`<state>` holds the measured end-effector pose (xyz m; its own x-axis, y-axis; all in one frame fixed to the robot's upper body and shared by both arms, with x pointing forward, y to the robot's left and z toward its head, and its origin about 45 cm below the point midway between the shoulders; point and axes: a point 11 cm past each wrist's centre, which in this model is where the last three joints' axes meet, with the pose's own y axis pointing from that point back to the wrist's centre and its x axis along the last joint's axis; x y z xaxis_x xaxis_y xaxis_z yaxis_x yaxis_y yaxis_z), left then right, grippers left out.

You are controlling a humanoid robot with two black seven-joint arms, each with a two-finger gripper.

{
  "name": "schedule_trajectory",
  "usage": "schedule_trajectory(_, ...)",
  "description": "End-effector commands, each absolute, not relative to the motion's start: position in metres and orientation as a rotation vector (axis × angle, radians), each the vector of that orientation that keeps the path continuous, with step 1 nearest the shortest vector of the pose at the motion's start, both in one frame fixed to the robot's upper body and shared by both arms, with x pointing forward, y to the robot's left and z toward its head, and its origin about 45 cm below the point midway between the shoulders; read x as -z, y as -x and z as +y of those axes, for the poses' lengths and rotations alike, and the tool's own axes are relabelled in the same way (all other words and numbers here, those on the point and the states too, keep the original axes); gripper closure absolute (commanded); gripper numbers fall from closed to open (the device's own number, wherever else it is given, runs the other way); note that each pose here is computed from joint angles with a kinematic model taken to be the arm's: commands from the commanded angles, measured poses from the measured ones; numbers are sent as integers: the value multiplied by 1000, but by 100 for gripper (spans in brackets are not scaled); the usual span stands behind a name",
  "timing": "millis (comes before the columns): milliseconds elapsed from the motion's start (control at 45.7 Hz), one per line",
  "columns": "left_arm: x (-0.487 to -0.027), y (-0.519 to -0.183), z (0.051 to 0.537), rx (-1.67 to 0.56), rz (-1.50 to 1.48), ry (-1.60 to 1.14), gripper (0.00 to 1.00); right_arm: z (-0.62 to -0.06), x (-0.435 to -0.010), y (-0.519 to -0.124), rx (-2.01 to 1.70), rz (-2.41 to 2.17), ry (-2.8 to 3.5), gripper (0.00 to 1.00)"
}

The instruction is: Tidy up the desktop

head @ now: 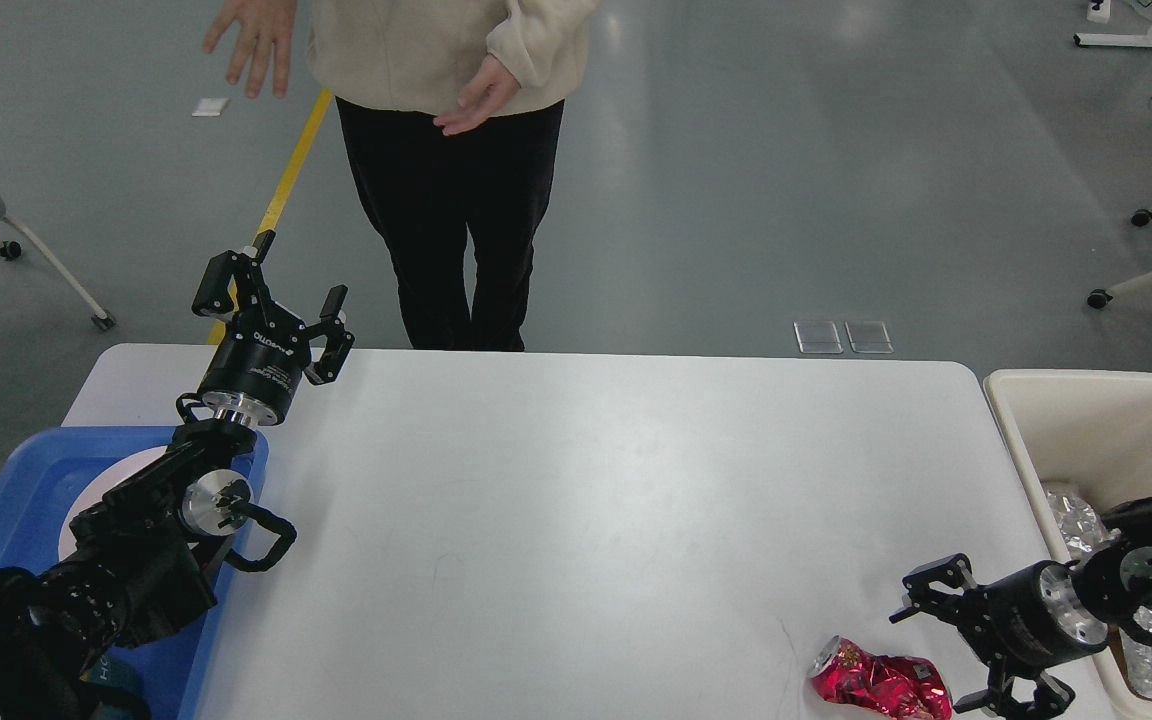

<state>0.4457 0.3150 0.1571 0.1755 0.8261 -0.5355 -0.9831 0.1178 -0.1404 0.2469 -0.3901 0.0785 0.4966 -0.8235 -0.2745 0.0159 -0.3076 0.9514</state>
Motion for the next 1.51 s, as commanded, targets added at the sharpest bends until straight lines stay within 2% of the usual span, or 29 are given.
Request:
schedule_trajectory(0, -157, -446, 315, -1367, 365, 523, 3, -393, -80, -250, 1053, -794, -1674, 0)
schedule_trajectory(241, -157, -446, 315, -1367, 365, 523, 3, -410, -76, -245, 1164, -1003, -1600, 0)
schedule_trajectory(569, -156, -445, 315, -1368, 366, 522, 3, -434, -80, -210, 1257, -985, -1469, 1)
schedule_trajectory(853, -157, -446, 315, -1367, 365, 523, 3, -436, -81, -211, 1301, -1048, -1463, 1)
schedule_trajectory(1116, -157, -446, 315, -1367, 365, 523, 4, -427, -74, -199, 1340, -1013, -1453, 1)
schedule_trajectory(1488, -157, -446, 315, -1367, 365, 523, 3, -391, -62, -203, 1362, -932, -1495, 1)
